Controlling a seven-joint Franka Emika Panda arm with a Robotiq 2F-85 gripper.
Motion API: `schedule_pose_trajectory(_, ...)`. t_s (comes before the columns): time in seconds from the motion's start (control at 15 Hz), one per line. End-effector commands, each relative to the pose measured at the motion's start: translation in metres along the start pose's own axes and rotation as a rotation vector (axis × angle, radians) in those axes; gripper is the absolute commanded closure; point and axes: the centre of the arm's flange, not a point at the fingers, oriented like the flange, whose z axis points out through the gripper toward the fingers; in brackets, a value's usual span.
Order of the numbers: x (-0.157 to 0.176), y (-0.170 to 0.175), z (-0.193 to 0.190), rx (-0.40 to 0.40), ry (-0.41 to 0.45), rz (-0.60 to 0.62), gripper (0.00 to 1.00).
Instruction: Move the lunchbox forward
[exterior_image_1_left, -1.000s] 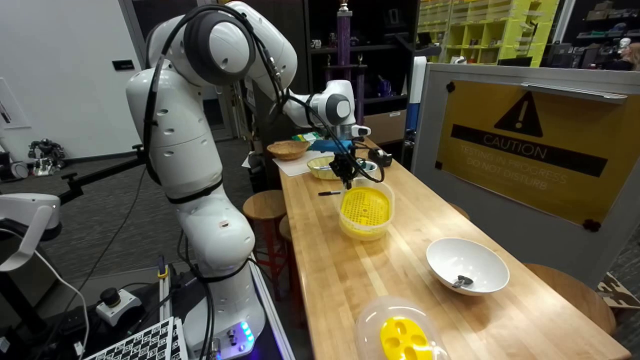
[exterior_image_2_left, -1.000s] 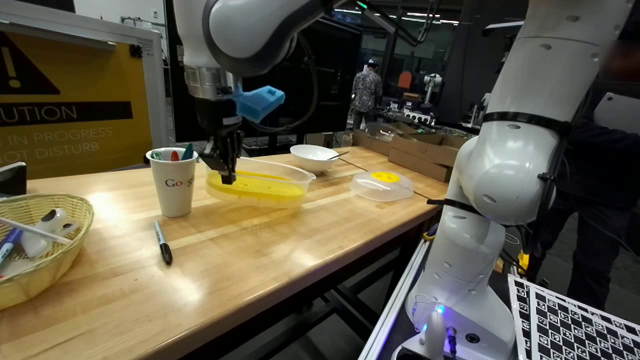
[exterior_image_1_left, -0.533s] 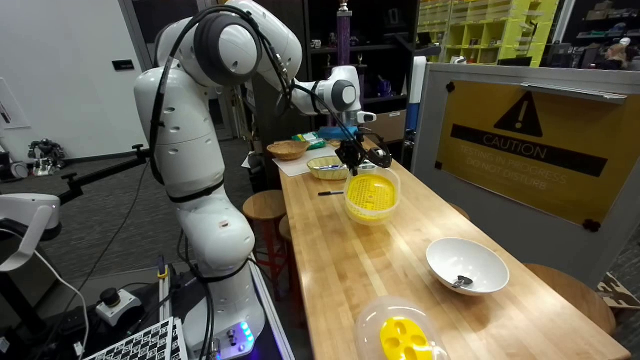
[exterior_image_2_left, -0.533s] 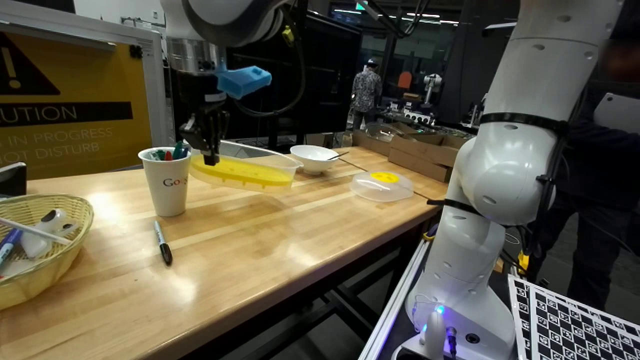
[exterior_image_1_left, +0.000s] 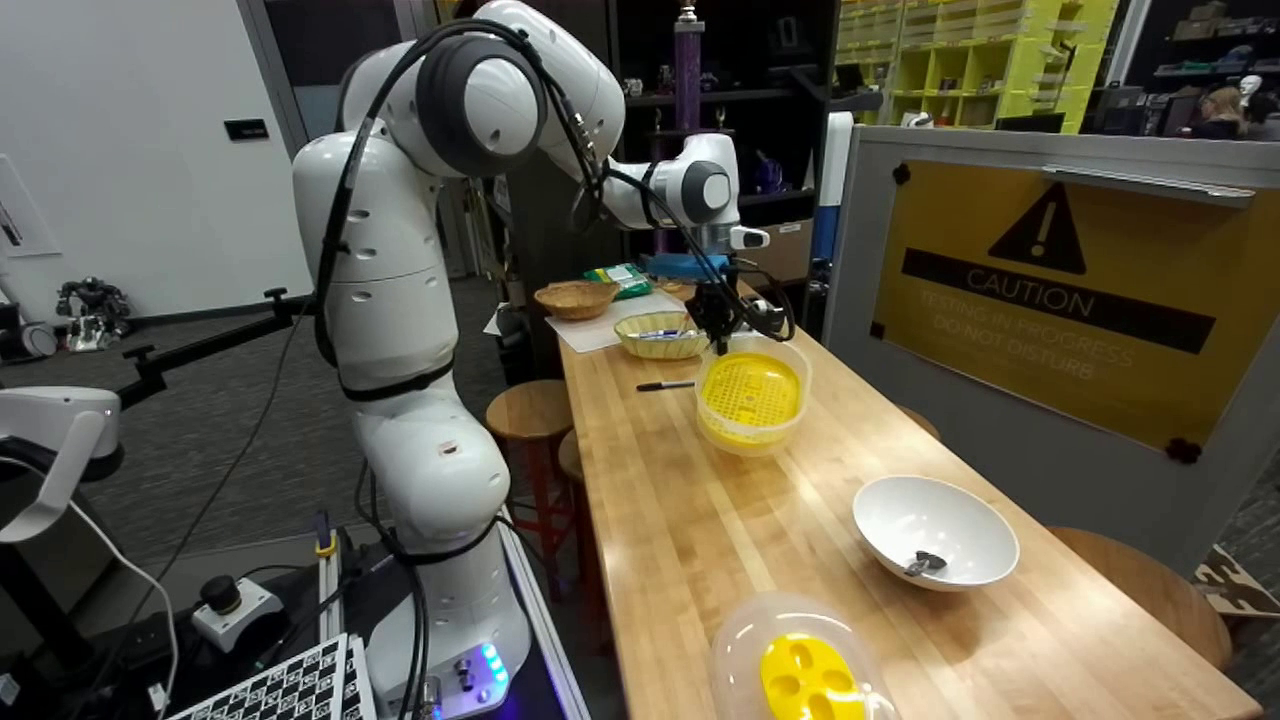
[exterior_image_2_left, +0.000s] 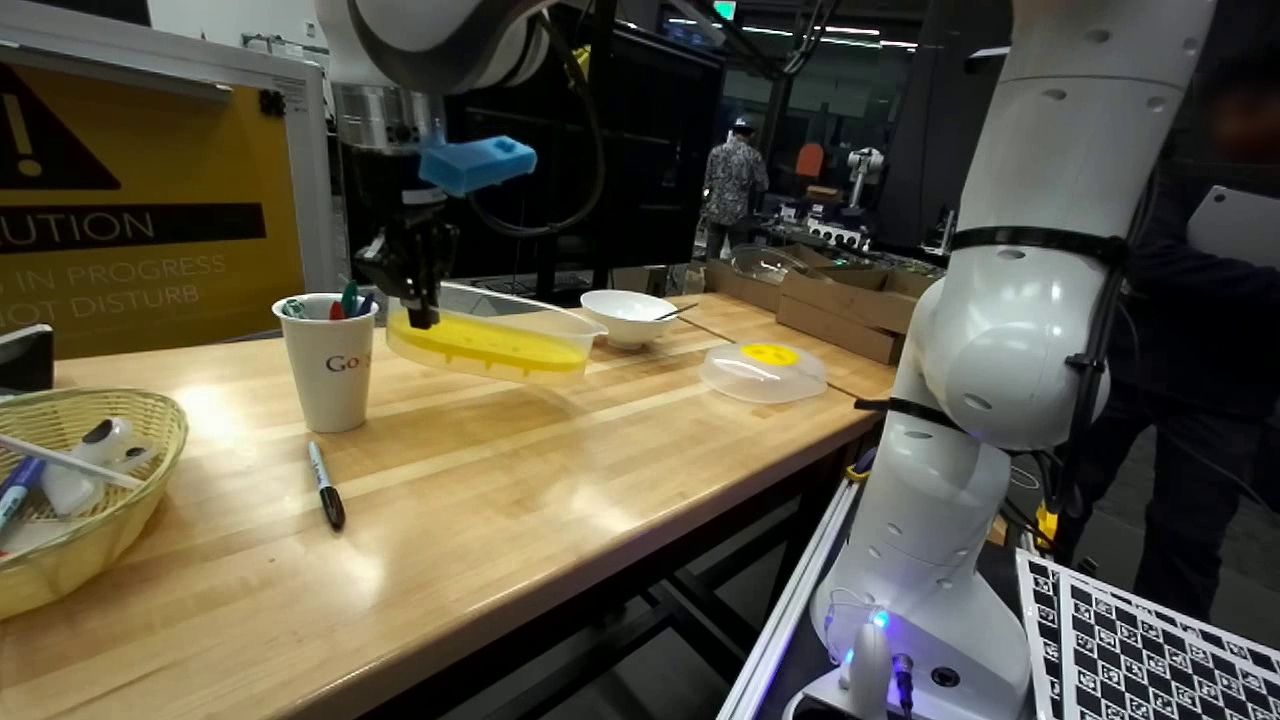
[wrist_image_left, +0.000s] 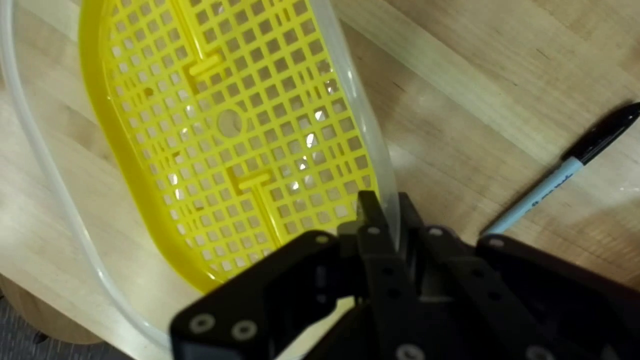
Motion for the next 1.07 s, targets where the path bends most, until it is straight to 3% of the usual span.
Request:
schedule_pose_trajectory(0.0,0.011,0.025,-0.002,0.006,-0.021,0.065,0.98)
schedule_pose_trajectory(0.4,0.029,0.053,-0.008,-0.002,-0.02,0.12,0.98)
schedule_pose_trajectory(1.0,0.064,0.052,-0.01,0.003,-0.031,0.138,0.98)
